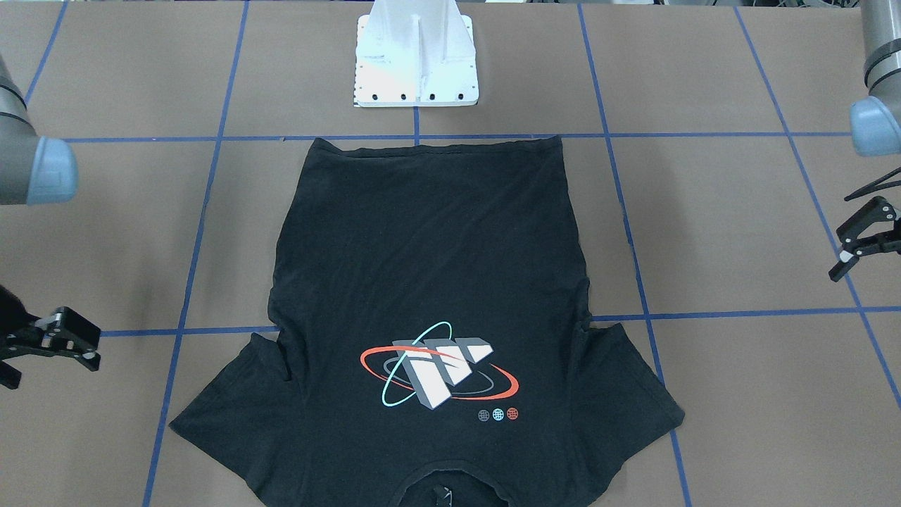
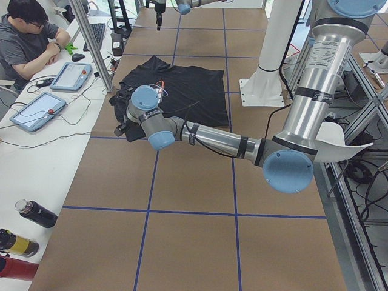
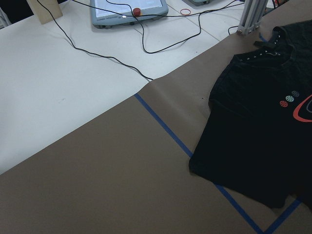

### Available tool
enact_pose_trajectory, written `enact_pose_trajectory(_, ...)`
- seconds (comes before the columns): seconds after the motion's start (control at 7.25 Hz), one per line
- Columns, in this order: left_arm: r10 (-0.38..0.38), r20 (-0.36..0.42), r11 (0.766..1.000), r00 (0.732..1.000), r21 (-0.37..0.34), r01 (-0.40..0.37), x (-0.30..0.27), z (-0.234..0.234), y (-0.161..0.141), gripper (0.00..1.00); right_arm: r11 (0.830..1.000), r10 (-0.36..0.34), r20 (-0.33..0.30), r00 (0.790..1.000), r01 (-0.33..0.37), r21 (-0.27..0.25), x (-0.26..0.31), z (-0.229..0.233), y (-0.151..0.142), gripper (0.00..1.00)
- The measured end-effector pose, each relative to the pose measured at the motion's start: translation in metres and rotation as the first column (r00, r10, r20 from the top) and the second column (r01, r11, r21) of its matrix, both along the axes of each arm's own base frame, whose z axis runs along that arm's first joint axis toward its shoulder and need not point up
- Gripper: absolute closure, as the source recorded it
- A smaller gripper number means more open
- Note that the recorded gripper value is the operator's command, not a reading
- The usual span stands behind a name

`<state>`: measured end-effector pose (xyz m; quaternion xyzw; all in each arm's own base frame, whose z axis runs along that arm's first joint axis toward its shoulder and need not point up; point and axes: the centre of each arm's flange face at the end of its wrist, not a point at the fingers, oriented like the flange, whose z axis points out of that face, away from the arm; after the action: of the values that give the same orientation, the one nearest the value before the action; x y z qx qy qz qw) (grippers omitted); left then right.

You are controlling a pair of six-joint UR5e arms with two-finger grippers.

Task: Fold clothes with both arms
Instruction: 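Move the right gripper toward the shirt's sleeve nearest it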

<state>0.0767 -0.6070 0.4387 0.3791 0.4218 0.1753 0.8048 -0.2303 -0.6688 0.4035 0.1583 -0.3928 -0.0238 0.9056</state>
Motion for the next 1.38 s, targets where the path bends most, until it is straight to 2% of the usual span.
enact_pose_trajectory(0.28,0.001,-0.003,1.000,1.000,-0.004,-0.001,0.002,0.001,0.001,0.00,0.995,0.093,0.072,0.993,-0.094,0.012,-0.062,0.025,-0.008,0.05)
enact_pose_trajectory(0.41,0.002,-0.003,1.000,1.000,-0.006,-0.002,0.002,0.002,0.002,0.00,0.990,0.136,0.085,0.987,-0.138,0.017,-0.094,0.033,-0.013,0.07)
enact_pose_trajectory(0.69,0.004,-0.002,1.000,1.000,-0.008,-0.004,0.003,0.004,0.003,0.00,0.983,0.181,0.067,0.981,-0.183,0.027,-0.136,0.045,-0.020,0.13)
enact_pose_trajectory(0.96,0.005,-0.001,1.000,1.000,-0.009,-0.005,0.004,0.004,0.004,0.00,0.980,0.196,0.041,0.980,-0.198,0.034,-0.152,0.058,-0.017,0.18)
enact_pose_trajectory(1.1,0.006,-0.001,1.000,1.000,-0.011,-0.007,0.005,0.005,0.004,0.00,0.979,0.198,0.039,0.980,-0.199,0.039,-0.153,0.064,-0.015,0.24)
enact_pose_trajectory(1.38,0.010,0.000,1.000,1.000,-0.013,-0.010,0.007,0.006,0.005,0.00,0.979,0.200,0.039,0.979,-0.201,0.044,-0.151,0.077,-0.009,0.47)
